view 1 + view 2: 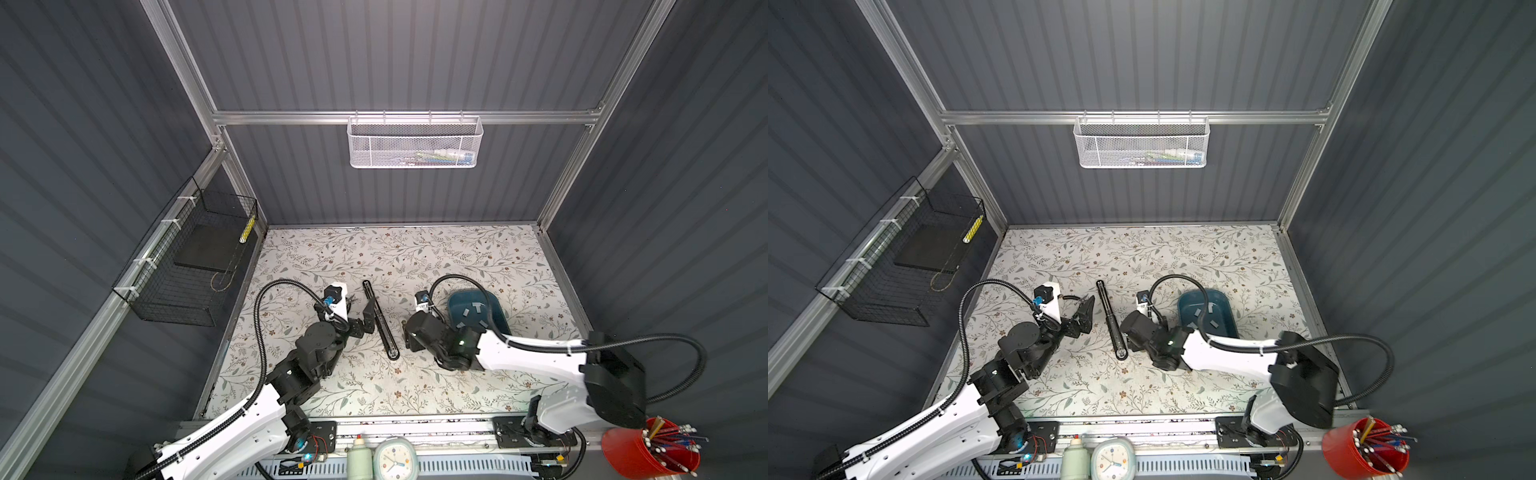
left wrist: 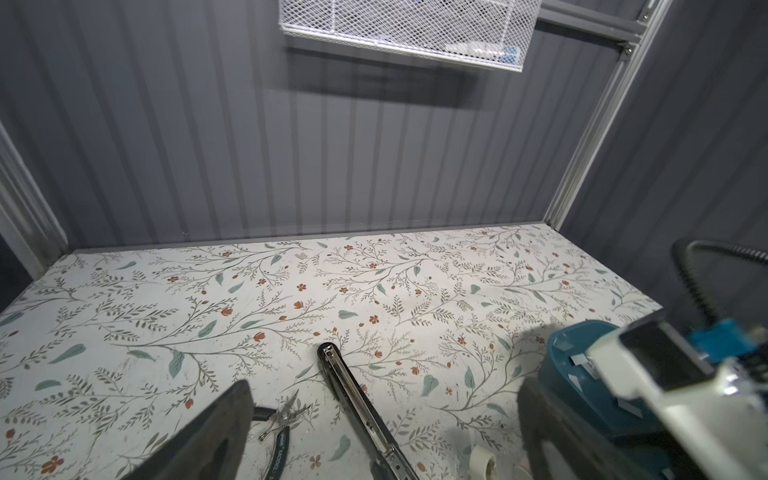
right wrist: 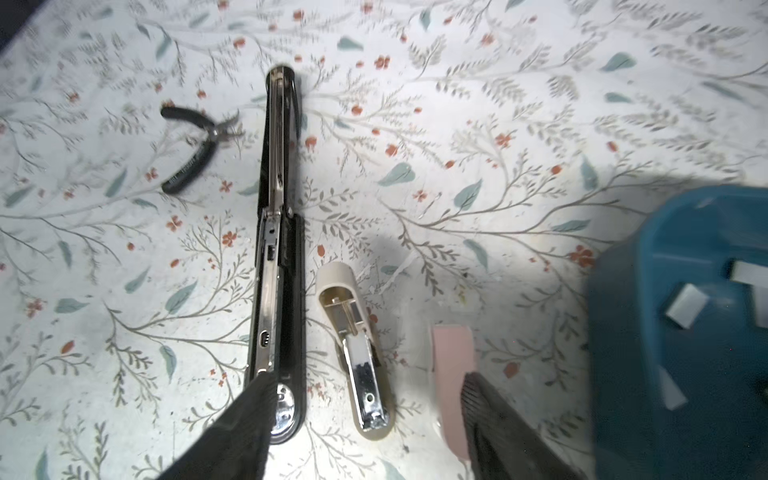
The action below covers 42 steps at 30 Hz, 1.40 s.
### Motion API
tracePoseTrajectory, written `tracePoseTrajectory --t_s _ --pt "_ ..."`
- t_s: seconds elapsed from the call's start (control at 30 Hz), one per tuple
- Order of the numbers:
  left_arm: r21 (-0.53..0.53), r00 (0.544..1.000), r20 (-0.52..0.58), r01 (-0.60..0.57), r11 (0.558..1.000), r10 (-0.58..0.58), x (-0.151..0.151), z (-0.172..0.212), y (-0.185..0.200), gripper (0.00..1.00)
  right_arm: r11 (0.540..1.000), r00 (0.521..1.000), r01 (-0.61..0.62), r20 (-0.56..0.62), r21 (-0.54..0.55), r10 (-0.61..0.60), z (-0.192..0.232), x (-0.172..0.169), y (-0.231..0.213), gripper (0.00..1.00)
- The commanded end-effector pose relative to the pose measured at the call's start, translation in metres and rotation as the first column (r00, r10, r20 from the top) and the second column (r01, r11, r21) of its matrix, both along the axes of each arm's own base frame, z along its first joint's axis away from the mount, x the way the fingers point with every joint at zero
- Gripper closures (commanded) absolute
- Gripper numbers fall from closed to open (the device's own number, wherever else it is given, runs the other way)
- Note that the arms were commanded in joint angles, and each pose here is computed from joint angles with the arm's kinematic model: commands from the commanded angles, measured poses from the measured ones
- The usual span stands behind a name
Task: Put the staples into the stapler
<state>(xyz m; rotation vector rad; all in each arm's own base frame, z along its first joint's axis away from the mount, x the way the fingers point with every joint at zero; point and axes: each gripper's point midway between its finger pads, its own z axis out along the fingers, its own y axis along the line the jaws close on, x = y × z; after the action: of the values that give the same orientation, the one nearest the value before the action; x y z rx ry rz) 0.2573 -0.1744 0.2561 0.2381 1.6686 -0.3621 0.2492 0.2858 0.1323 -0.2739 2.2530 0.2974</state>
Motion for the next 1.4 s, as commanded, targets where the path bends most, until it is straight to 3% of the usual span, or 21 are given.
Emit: tracePoseTrajectory --t_s 0.0,0.17,0.4,0.5,0.63,0.73,0.9,1.07,1.13,1.23,1.37 --pt "0.066 0.997 0.020 0.069 0.995 -0.070 0.000 0.011 -0.015 0.01 0.998 0.987 0.058 0.148 -0.001 -0.058 0.031 0.004 -0.033 0.22" --pt "0.142 0.984 0.027 0.168 0.976 -0.173 -0.002 0.004 -0.035 0.01 0.992 0.943 0.109 0.309 0.064 -0.123 0.069 0.006 -0.083 0.16" --pt "0.297 0.924 0.032 0.356 0.886 -0.382 -0.010 -0.011 -0.074 0.14 0.951 0.899 0.308 0.326 0.007 -0.294 0.050 0.026 -0.160 0.13" --pt "0.378 0.903 0.019 0.391 0.839 -0.429 -0.009 -0.017 -0.084 0.13 0.929 0.876 0.368 0.343 -0.025 -0.338 0.040 0.030 -0.181 0.13" --pt "0.491 0.812 -0.005 0.510 0.706 -0.583 -0.020 -0.020 -0.109 0.25 0.905 0.855 0.424 0.346 -0.039 -0.386 0.029 0.028 -0.204 0.11" --pt "0.546 0.747 -0.028 0.568 0.616 -0.664 -0.025 -0.024 -0.124 0.32 0.918 0.860 0.396 0.346 0.007 -0.374 0.027 0.028 -0.204 0.10" --pt "0.617 0.687 -0.063 0.597 0.513 -0.724 -0.021 -0.044 -0.142 0.35 0.918 0.846 0.394 0.369 0.051 -0.384 0.023 0.027 -0.209 0.10" --pt "0.679 0.573 -0.093 0.635 0.369 -0.814 -0.037 -0.067 -0.152 0.37 0.918 0.842 0.394 0.381 0.052 -0.383 0.023 0.029 -0.208 0.10" --pt "0.710 0.522 -0.107 0.635 0.303 -0.846 -0.043 -0.077 -0.153 0.37 0.917 0.842 0.397 0.379 0.047 -0.384 0.022 0.030 -0.208 0.10" --pt "0.721 0.407 -0.173 0.673 0.167 -0.897 -0.061 -0.094 -0.156 0.38 0.917 0.842 0.396 0.379 0.047 -0.383 0.022 0.031 -0.208 0.09" --pt "0.699 0.302 -0.223 0.712 0.064 -0.927 -0.075 -0.095 -0.160 0.41 0.923 0.847 0.381 0.379 0.058 -0.373 0.022 0.029 -0.206 0.08"
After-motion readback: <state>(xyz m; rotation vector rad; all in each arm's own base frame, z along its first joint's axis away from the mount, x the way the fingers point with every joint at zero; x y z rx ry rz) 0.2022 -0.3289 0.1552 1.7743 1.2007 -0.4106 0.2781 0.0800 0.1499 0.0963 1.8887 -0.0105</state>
